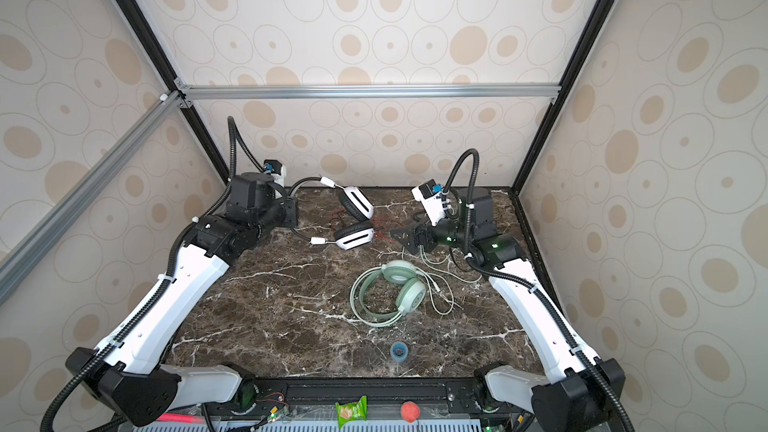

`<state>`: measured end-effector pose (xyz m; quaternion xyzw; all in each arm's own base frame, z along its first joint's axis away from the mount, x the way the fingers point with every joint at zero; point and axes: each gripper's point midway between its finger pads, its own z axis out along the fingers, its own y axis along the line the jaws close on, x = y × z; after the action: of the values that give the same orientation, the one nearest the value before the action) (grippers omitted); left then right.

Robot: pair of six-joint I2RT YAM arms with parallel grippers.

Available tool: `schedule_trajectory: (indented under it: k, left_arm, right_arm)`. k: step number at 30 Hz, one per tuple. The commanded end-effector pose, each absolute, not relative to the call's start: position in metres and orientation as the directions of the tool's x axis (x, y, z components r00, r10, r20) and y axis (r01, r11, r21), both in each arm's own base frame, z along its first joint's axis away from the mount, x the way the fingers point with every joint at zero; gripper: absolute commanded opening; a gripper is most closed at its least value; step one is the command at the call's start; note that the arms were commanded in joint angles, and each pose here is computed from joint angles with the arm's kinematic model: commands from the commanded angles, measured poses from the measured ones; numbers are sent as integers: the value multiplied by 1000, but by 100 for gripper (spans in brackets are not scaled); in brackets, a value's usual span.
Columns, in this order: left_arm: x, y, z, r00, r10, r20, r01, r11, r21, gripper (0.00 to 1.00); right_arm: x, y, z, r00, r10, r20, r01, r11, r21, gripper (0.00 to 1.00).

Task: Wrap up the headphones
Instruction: 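Lift the white headset with the left gripper toward the right gripper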

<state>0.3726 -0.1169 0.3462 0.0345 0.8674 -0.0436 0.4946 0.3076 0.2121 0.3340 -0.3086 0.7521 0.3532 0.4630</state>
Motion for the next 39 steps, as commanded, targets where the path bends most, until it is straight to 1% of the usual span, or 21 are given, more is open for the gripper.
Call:
schedule_trajectory:
  k: [1,4,8,13,17,21,24,28,31,35,37,39]
  left_arm:
    - [372,-121,375,-475,19,-880,136,989,-52,0]
    - [374,-121,384,-463,39,-885,143,989,-31,0]
    - [372,-129,382,-418,96,-903,218,976,2,0]
    - [366,-142,364,-372,185,-910,322,945,60,0]
    - [364,-145,349,-359,259,-897,353,927,126,0]
    - [363,-149,342,-340,308,-889,383,908,168,0]
    - [363,-159,336,-330,343,-880,428,885,184,0]
    - [362,-165,329,-328,368,-870,458,868,194,0]
    - [359,-168,327,-320,365,-874,472,862,187,0]
    - [356,-171,320,-328,375,-867,488,853,184,0]
    - [356,-170,318,-328,375,-867,486,854,185,0]
    - [355,-169,318,-325,373,-869,481,856,188,0]
  right_arm:
    - [303,220,340,-355,-126,-926,-832,493,252,92]
    - [302,223,342,-360,-115,-926,-839,474,268,91]
    - [313,223,354,-402,-54,-914,-800,507,322,94]
    - [322,236,370,-476,6,-879,-782,455,426,96]
    - [333,259,360,-529,-70,-846,-773,452,445,97]
    - [342,295,346,-584,-135,-801,-770,406,493,99]
    - [348,312,335,-621,-172,-765,-759,376,532,100]
    - [347,327,333,-641,-196,-742,-758,315,572,100]
    - [344,338,325,-656,-237,-716,-752,288,593,97]
    - [341,353,318,-670,-252,-699,-742,260,618,93]
    - [339,360,315,-678,-255,-689,-735,248,631,90]
    - [338,365,311,-682,-263,-682,-731,245,637,83]
